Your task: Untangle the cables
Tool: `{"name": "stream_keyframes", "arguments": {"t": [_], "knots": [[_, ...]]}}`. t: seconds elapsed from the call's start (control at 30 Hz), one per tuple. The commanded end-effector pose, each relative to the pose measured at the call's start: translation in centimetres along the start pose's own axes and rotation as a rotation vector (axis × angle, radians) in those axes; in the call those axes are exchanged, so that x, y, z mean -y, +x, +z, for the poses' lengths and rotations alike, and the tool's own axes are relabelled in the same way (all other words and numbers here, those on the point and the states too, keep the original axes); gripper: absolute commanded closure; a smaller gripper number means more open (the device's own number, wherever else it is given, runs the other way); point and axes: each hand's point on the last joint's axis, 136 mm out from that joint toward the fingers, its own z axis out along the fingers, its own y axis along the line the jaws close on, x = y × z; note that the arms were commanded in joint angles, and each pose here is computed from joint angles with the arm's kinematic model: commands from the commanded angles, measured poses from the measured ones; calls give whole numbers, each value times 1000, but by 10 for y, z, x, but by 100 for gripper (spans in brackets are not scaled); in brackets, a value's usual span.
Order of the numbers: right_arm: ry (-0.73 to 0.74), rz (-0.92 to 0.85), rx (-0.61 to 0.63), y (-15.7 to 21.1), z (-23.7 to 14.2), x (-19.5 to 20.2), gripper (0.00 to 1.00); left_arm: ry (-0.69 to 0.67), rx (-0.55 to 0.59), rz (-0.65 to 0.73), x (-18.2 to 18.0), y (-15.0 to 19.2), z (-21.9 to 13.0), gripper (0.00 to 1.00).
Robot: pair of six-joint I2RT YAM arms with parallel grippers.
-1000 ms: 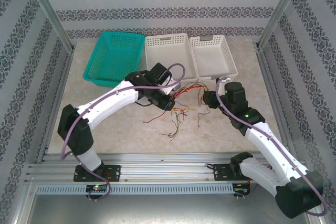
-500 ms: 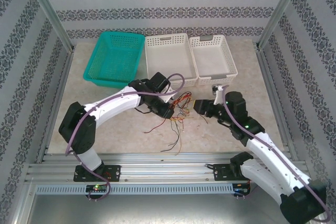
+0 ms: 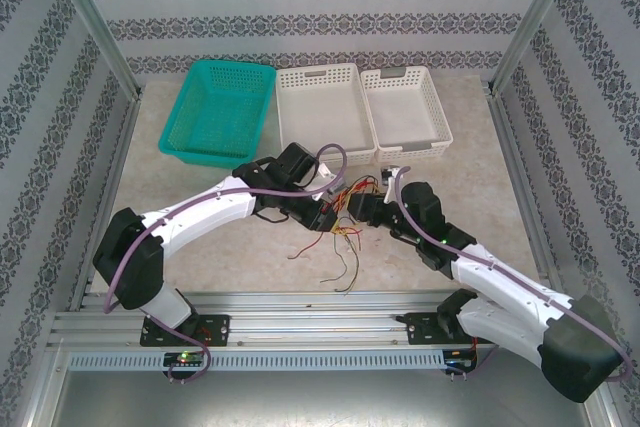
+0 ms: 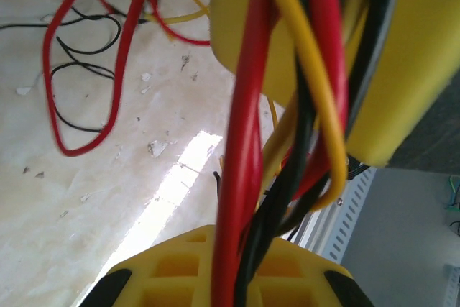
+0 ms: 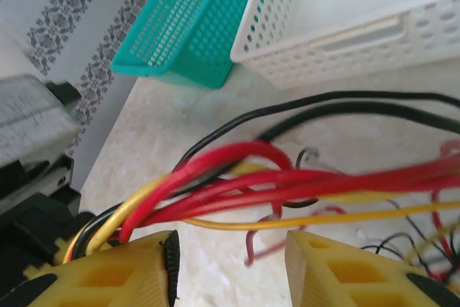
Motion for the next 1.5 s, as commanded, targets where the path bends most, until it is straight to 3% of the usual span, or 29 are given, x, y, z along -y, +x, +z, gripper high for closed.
{"name": "stream_keyframes", "arguments": {"t": [0.0,0.2,0.63,0.73,0.83,0.97,1.17,1.37,1.47], "knots": [[51,-34,129,-18,-4,4,57,101,57,54,25,-14,-3,100],[130,-65,110,-13,2,15,60,155,83,63,36,-16,-8,100],[107,-48,117,-13,21,6,59,233,126,95,55,-17,-18,100],[87,-51,129,-16,23,0,64,245,135,96,57,-18,-19,100],[106,-59,135,-19,23,2,78,243,138,96,57,-18,-20,100],[147,-83,133,-16,16,9,100,197,147,108,53,-17,-24,100],[286,-61,115,-7,-8,47,100,49,178,128,37,-20,-39,100],[368,46,185,-25,-52,86,100,-139,155,115,9,-16,-48,100],[375,79,207,-36,-68,93,100,-215,145,102,-4,-17,-50,95]]}}
